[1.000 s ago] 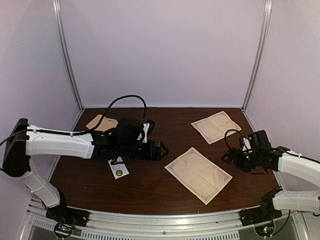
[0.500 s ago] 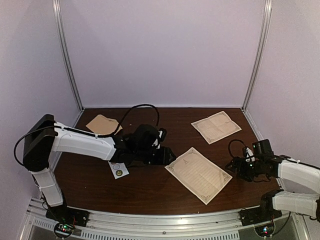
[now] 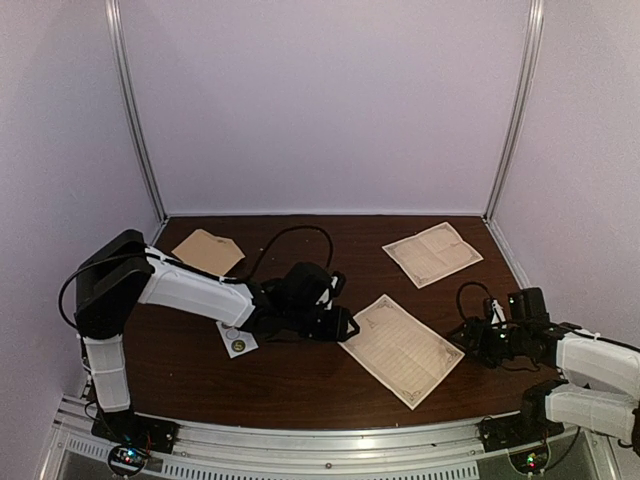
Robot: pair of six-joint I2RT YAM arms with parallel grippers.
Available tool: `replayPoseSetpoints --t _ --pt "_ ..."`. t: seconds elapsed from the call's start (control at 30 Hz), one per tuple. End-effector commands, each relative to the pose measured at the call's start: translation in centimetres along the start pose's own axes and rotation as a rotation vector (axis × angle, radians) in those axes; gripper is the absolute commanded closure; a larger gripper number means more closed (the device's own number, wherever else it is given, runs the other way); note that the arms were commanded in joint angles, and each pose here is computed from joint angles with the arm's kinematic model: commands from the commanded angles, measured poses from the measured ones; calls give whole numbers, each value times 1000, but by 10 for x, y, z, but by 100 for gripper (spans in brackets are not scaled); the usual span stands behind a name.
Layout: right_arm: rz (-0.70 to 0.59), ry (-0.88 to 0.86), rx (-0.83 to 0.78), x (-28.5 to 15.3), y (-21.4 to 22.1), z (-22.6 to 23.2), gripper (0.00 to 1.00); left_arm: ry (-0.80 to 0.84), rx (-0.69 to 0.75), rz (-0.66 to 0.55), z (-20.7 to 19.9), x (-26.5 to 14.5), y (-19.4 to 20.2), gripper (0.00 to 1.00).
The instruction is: Place the letter into the envelope and seal it
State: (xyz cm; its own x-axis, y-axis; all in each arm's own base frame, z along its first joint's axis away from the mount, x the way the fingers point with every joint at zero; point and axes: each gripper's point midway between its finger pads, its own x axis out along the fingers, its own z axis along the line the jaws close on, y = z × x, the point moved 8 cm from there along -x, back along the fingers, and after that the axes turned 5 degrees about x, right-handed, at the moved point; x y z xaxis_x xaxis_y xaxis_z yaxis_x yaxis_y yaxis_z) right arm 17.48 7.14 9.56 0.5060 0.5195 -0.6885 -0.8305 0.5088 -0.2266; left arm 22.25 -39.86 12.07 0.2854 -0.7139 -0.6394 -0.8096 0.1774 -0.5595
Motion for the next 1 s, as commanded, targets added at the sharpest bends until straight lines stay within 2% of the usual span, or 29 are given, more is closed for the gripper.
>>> replayPoseSetpoints --t 0.0,0.23,0.4,0.63,0.83,0.97 --pt "55 22 80 3 13 -13 20 47 23 5 -5 9 1 63" --pt "75 -54 115 5 15 -8 24 27 9 63 8 17 20 66" --pt "83 -98 129 5 16 -5 38 8 -1 95 16 20 31 67" --pt "88 -170 131 6 15 1 51 -16 -7 113 23 22 37 68" --pt "127 -262 81 7 15 12 54 -14 2 109 21 22 35 68" --pt "158 -228 52 12 16 8 55 -15 10 111 20 22 34 68"
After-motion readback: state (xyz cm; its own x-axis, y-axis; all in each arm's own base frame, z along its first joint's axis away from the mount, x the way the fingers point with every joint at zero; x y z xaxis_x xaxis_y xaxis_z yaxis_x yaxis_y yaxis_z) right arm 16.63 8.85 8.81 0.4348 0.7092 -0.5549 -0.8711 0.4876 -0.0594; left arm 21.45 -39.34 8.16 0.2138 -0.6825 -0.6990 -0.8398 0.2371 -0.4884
